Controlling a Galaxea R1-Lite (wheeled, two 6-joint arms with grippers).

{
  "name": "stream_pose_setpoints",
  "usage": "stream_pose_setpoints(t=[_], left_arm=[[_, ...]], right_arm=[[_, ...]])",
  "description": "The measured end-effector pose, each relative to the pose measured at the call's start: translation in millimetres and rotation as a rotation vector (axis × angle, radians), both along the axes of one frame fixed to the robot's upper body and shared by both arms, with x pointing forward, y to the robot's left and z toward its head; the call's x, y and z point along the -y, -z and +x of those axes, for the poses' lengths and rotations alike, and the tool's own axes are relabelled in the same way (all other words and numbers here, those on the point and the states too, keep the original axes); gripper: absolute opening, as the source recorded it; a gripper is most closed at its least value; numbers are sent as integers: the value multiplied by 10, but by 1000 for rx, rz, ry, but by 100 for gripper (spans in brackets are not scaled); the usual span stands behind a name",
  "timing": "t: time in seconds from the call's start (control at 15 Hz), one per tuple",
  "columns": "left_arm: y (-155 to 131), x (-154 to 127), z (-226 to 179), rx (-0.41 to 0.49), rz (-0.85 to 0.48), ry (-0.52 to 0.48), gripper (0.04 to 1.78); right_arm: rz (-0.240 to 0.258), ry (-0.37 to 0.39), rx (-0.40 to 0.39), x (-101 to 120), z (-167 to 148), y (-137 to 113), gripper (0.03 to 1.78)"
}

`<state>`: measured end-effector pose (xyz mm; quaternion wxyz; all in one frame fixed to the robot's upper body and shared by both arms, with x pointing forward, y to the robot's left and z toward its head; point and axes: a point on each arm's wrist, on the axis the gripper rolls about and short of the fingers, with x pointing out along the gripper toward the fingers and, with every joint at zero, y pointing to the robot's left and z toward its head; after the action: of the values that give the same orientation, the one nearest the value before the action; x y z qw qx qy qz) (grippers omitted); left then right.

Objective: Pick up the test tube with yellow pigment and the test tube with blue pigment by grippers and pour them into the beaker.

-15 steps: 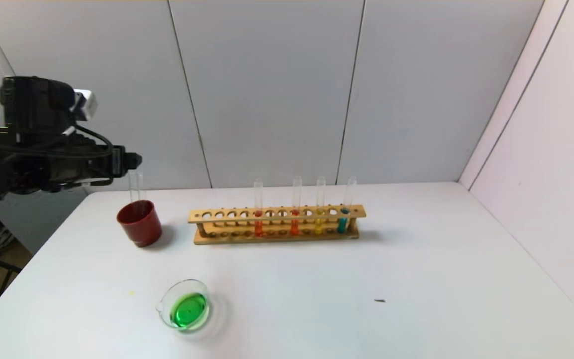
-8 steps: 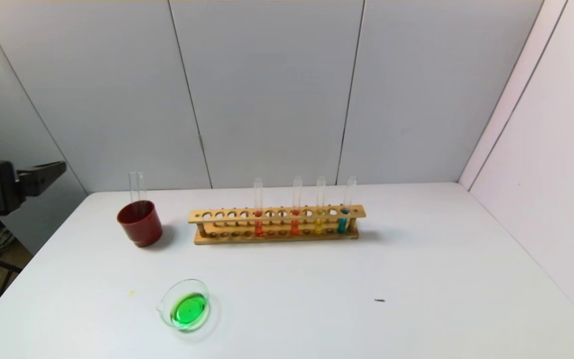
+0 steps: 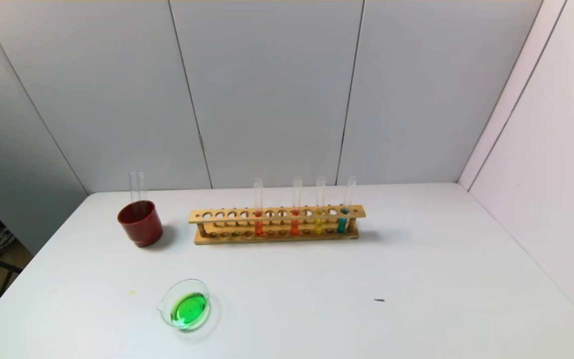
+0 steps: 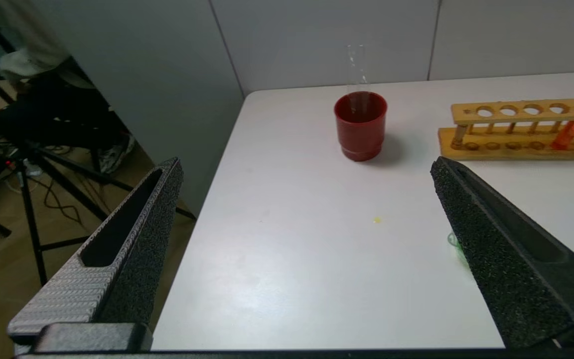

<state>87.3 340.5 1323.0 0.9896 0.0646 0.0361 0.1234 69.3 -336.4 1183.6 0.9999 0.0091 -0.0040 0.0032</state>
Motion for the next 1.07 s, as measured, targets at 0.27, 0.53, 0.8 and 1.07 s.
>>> stream_pose_setpoints(t=[0.27,0.53,0.8,1.07], left_arm=[[400,-9,-241,25,4,-82,175],[835,12,-325,35,1,6,175],[1207,28,-241,96,-30,72,175],[1329,65,-191,125,-54,238,175]], right_arm=[[0,0,0,0,0,0,174],[0,0,0,0,0,0,174],[0,0,0,0,0,0,174],[0,-1,0,0,0,0,174]])
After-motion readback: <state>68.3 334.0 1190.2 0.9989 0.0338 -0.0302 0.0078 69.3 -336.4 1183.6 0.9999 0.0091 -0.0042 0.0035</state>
